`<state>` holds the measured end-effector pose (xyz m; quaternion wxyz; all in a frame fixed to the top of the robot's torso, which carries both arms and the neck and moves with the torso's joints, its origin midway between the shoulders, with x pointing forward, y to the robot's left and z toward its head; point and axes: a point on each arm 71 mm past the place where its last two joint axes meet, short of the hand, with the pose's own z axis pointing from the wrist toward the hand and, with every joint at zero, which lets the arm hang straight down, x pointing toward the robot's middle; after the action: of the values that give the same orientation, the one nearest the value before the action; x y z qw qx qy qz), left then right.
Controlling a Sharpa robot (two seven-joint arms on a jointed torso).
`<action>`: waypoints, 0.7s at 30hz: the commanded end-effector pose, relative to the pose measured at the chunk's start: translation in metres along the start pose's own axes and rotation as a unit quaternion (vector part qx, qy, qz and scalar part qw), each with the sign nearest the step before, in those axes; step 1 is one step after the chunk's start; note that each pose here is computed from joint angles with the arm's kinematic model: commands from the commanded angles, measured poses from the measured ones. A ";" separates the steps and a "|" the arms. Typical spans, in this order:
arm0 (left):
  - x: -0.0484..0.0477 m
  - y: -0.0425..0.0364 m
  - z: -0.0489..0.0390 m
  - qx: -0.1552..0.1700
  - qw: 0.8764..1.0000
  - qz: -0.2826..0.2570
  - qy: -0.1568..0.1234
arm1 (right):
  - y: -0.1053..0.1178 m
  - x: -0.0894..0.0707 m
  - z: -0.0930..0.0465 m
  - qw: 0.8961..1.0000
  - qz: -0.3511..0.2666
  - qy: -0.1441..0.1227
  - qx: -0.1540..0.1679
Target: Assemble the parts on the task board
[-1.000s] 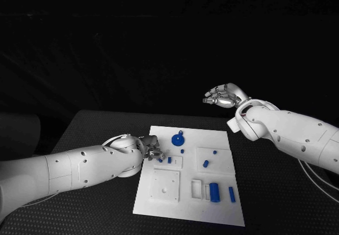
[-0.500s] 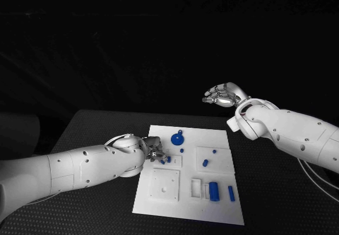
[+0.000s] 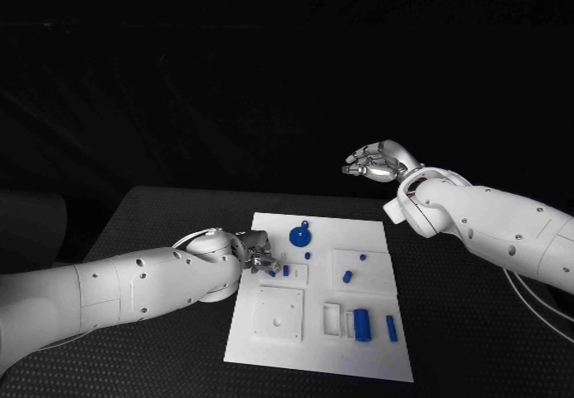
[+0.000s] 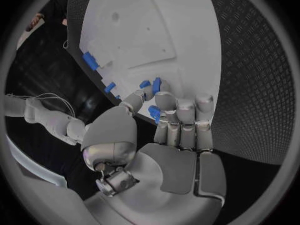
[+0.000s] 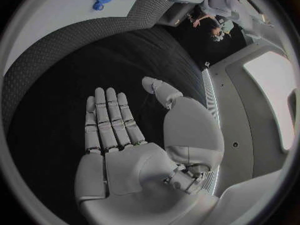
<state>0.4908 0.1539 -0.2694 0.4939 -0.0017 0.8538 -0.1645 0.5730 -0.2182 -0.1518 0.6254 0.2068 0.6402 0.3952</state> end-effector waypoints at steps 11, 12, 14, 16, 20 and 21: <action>-0.0004 0.0123 -0.0011 -0.019 1.000 0.003 -0.021 | 0.000 0.001 0.000 1.000 0.001 0.006 -0.004; -0.0003 0.0118 -0.0008 -0.019 1.000 0.003 -0.021 | 0.000 0.001 0.000 1.000 0.001 0.006 -0.004; 0.0002 0.0107 -0.0005 -0.018 1.000 0.002 -0.020 | 0.000 0.001 0.000 1.000 0.001 0.006 -0.004; 0.0005 0.0100 -0.0005 -0.017 1.000 0.002 -0.020 | 0.000 0.002 0.000 1.000 0.002 0.006 -0.004; 0.0011 0.0091 -0.0004 -0.016 1.000 0.002 -0.018 | 0.000 0.002 0.000 1.000 0.002 0.007 -0.004; 0.0011 0.0090 -0.0004 -0.016 1.000 0.002 -0.018 | 0.000 0.002 0.000 1.000 0.002 0.007 -0.004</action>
<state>0.4917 0.1601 -0.2702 0.5091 -0.0101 0.8456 -0.1604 0.5730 -0.2180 -0.1526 0.6247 0.2074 0.6406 0.3953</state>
